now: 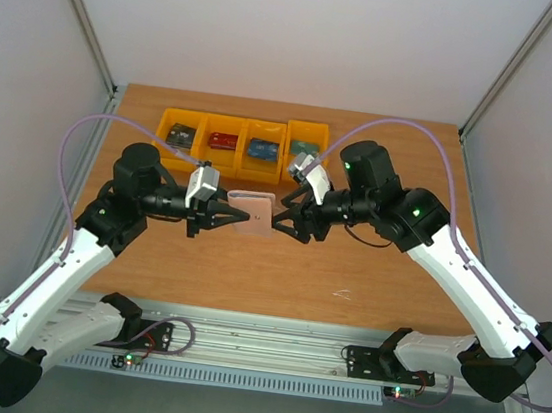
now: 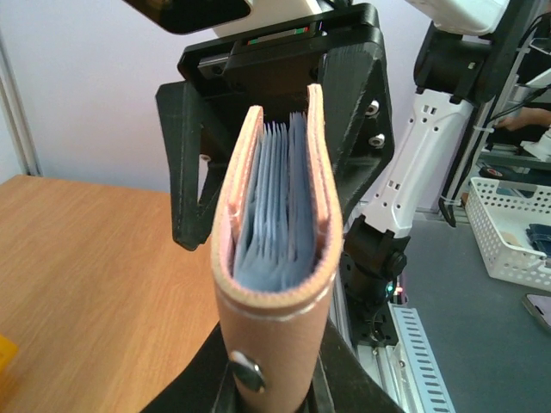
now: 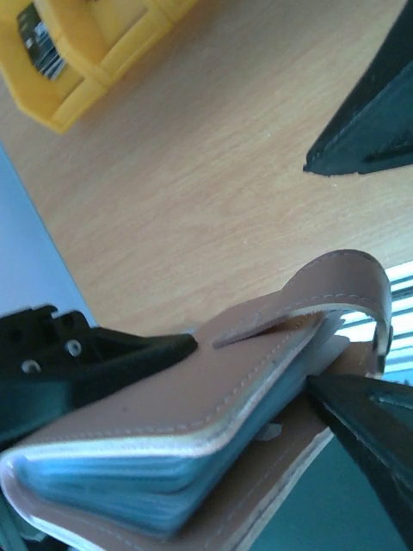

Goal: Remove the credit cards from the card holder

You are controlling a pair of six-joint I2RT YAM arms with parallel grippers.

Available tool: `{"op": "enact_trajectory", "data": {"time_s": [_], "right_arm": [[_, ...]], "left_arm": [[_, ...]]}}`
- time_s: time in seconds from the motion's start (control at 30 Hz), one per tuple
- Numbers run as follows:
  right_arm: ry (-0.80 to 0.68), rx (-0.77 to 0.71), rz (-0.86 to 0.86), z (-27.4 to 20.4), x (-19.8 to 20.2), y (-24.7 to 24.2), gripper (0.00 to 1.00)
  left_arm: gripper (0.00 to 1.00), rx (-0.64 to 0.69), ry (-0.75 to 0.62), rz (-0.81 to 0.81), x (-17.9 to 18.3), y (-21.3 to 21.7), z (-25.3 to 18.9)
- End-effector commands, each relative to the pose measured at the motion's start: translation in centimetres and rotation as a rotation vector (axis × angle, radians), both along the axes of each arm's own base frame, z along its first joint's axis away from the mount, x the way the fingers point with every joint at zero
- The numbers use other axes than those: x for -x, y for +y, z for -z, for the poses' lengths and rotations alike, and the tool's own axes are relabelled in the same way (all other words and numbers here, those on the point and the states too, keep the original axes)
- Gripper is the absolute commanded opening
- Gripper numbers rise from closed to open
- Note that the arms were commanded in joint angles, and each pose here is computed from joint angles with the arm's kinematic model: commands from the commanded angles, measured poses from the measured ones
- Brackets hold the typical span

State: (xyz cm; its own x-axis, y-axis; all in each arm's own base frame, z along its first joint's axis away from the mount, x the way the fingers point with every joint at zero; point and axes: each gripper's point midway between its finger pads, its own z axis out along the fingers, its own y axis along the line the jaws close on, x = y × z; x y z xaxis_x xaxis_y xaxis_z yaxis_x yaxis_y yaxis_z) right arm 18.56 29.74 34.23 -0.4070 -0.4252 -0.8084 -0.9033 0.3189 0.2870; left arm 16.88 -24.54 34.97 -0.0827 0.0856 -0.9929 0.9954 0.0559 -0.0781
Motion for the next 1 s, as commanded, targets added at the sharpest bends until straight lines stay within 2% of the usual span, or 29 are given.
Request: {"op": "enact_trajectory", "data": {"time_s": [0.0, 0.03, 0.1, 0.27, 0.33, 0.4, 0.47, 0.5, 0.53, 0.67, 0.8, 0.87, 0.97], "right_arm": [[0.021, -0.057, -0.128, -1.5, 2.1, 1.2, 0.69], [0.013, -0.063, -0.133, -1.6, 2.2, 1.4, 0.74], [-0.026, -0.072, -0.147, -2.1, 2.5, 2.1, 0.74], [-0.093, -0.087, -0.174, -3.0, 3.1, 3.8, 0.62], [-0.096, -0.107, -0.181, -3.2, 3.2, 4.2, 0.48], [-0.095, -0.121, -0.175, -3.5, 3.3, 4.4, 0.25], [-0.102, -0.127, -0.142, -3.4, 3.0, 4.1, 0.07], [-0.113, -0.132, -0.109, -3.5, 2.7, 3.8, 0.02], [-0.120, -0.133, -0.065, -3.6, 2.2, 3.4, 0.01], [-0.109, -0.103, 0.156, -3.5, -0.6, 1.9, 0.01], [-0.047, 0.014, 0.578, -1.4, -6.0, -1.0, 0.01], [-0.060, 0.077, 0.696, -0.9, -7.0, -1.7, 0.01], [-0.143, 0.152, 0.790, -1.8, -7.1, -1.1, 0.01]], "left_arm": [[0.00, 0.022, -0.044, 0.068, 1.2, -0.1, -1.1], [0.00, 0.023, -0.044, 0.078, 1.4, -0.1, -1.1], [0.00, 0.027, -0.050, 0.111, 2.0, -0.1, -1.2], [0.01, 0.026, -0.050, 0.148, 2.8, 0.0, -0.7], [0.01, 0.032, -0.056, 0.164, 3.2, 0.1, -0.7], [0.01, 0.035, -0.061, 0.171, 3.4, 0.2, -0.7], [0.02, 0.037, -0.065, 0.166, 3.6, 0.3, -0.6], [0.06, 0.038, -0.057, 0.152, 3.5, 0.3, -0.6], [0.20, 0.037, -0.052, 0.126, 3.1, 0.3, -0.5], [0.97, 0.035, 0.018, -0.149, -1.2, 0.7, -0.1], [0.99, 0.045, 0.064, -0.515, -6.7, 3.1, 0.4], [0.99, 0.031, 0.061, -0.552, -7.2, 3.5, 0.8], [0.99, 0.016, 0.043, -0.502, -6.1, 3.2, 1.1]]}}
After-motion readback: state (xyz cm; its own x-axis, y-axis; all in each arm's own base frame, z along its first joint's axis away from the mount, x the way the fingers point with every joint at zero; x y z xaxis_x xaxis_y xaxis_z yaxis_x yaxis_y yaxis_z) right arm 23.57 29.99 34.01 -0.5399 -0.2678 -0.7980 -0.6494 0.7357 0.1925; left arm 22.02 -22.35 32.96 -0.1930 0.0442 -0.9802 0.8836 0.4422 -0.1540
